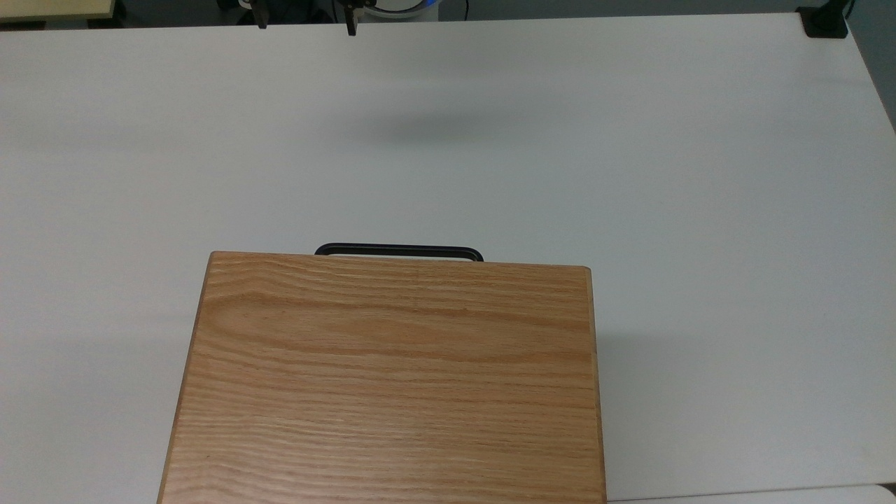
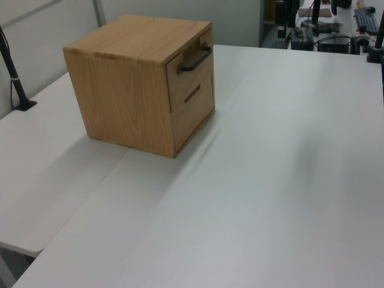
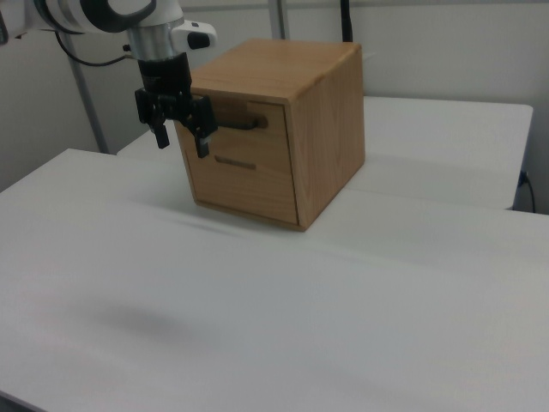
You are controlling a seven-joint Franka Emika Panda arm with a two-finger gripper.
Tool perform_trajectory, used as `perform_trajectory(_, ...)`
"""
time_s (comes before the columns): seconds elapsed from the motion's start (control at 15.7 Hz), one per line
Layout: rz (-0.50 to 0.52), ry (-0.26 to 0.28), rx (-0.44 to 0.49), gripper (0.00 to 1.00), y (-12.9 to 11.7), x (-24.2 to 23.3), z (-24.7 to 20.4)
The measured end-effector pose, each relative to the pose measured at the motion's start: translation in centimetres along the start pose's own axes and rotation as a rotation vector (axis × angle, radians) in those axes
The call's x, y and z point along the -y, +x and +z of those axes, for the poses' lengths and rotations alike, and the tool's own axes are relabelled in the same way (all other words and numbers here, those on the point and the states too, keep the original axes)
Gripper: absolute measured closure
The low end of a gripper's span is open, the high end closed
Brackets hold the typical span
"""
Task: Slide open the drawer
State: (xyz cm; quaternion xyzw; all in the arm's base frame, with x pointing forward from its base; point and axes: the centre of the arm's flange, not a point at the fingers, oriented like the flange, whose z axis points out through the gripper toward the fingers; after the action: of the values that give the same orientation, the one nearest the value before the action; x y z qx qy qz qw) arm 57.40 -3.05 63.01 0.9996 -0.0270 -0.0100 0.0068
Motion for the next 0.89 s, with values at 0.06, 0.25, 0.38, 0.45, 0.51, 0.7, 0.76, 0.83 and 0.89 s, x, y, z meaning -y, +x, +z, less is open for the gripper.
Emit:
perform_trajectory(0.06, 0.0, 0.0, 0.0, 0.0, 0.0, 0.0, 0.0)
perform_trajectory(0.25, 0.009, -0.001, 0.002, 0.0, 0.0, -0.7, 0.1)
perform_trajectory(0.38, 0.013, -0.001, 0.003, 0.0, 0.0, -1.0, 0.2)
perform_trajectory(0.45, 0.013, -0.001, 0.003, 0.0, 0.0, -1.1, 0.2)
perform_trajectory(0.51, 0.014, -0.001, 0.003, 0.0, 0.0, -1.1, 0.2)
perform_trajectory(0.7, 0.02, -0.002, 0.003, 0.0, 0.0, -1.4, 0.2)
perform_trajectory(0.76, 0.022, -0.002, 0.003, 0.0, 0.0, -1.6, 0.2)
perform_trajectory(0.83, 0.023, -0.002, 0.004, 0.0, 0.0, -1.6, 0.2)
perform_trajectory(0.89, 0.024, -0.002, 0.004, 0.0, 0.0, -1.7, 0.2)
